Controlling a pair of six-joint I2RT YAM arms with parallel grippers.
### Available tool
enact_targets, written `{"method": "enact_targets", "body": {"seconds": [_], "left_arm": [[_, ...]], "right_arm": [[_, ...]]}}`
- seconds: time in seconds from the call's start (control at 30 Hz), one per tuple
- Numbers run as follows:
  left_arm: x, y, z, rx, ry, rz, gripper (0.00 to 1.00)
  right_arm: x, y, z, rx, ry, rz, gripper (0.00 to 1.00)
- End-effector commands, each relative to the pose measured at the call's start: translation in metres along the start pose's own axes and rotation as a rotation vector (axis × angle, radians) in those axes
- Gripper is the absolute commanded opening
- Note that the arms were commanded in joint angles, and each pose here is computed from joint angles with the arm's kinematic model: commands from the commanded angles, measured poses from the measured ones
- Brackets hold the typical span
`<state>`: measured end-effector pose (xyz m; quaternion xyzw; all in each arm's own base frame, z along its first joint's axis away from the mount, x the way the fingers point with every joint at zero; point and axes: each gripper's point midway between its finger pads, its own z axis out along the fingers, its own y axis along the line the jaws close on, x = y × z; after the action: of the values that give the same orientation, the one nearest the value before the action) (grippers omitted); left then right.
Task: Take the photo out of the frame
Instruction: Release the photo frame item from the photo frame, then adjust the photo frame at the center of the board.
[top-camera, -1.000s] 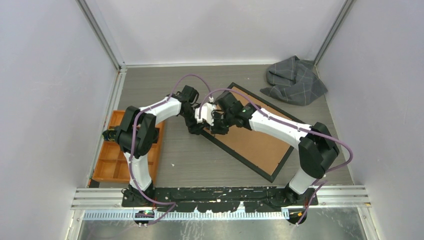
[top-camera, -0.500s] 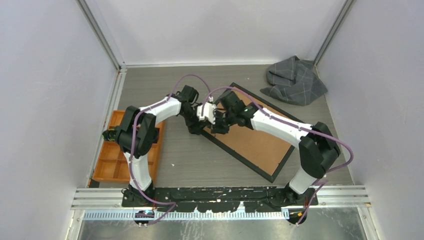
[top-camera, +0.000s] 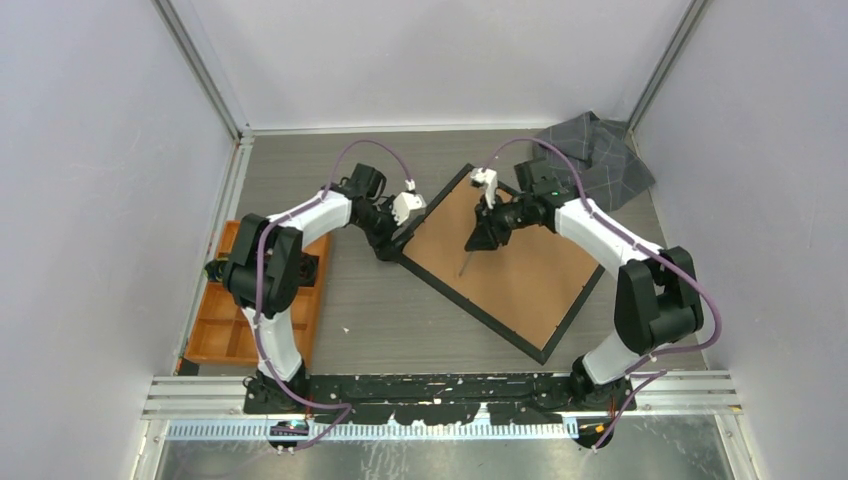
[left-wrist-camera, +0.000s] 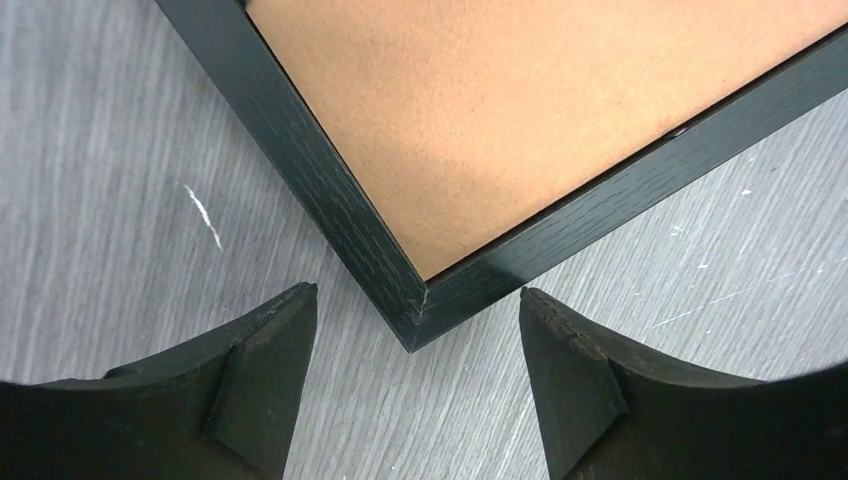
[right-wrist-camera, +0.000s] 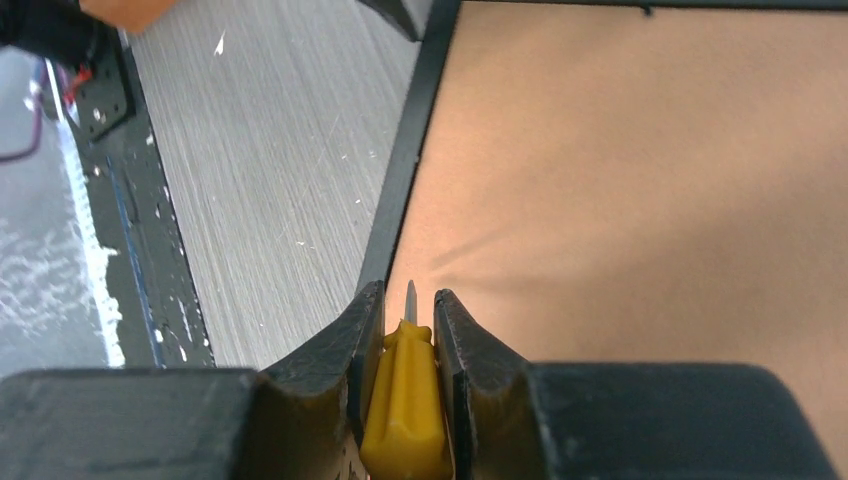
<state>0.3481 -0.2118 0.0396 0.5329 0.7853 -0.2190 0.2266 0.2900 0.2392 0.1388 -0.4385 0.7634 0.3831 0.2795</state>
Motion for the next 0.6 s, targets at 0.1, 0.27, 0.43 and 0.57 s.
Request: {"method": "enact_targets", "body": {"seconds": [0.1,0.27,0.43,0.57], "left_arm": [[-0.064,0.016,-0.050,-0.114,-0.133,0.024,0.76],[-0.079,0.035,-0.053,-0.153,-0.119,-0.024,0.76],[-0.100,0.051,-0.044,-0.149,-0.157,-0.058,0.76],[-0.117,0.066,-0.032,-0.152,-0.181,-0.110,0.76]], "right_arm": [[-0.033,-0.024,-0.045,0.100,-0.200,0.103,0.01],[-0.049,-0.054,-0.098,0.273,-0.345,0.157,0.01],[-0.040,-0.090,-0.161,0.526,-0.445,0.252,0.01],[-0.032,-0.099,-0.195,0.649,-0.490,0.368,0.01]]}}
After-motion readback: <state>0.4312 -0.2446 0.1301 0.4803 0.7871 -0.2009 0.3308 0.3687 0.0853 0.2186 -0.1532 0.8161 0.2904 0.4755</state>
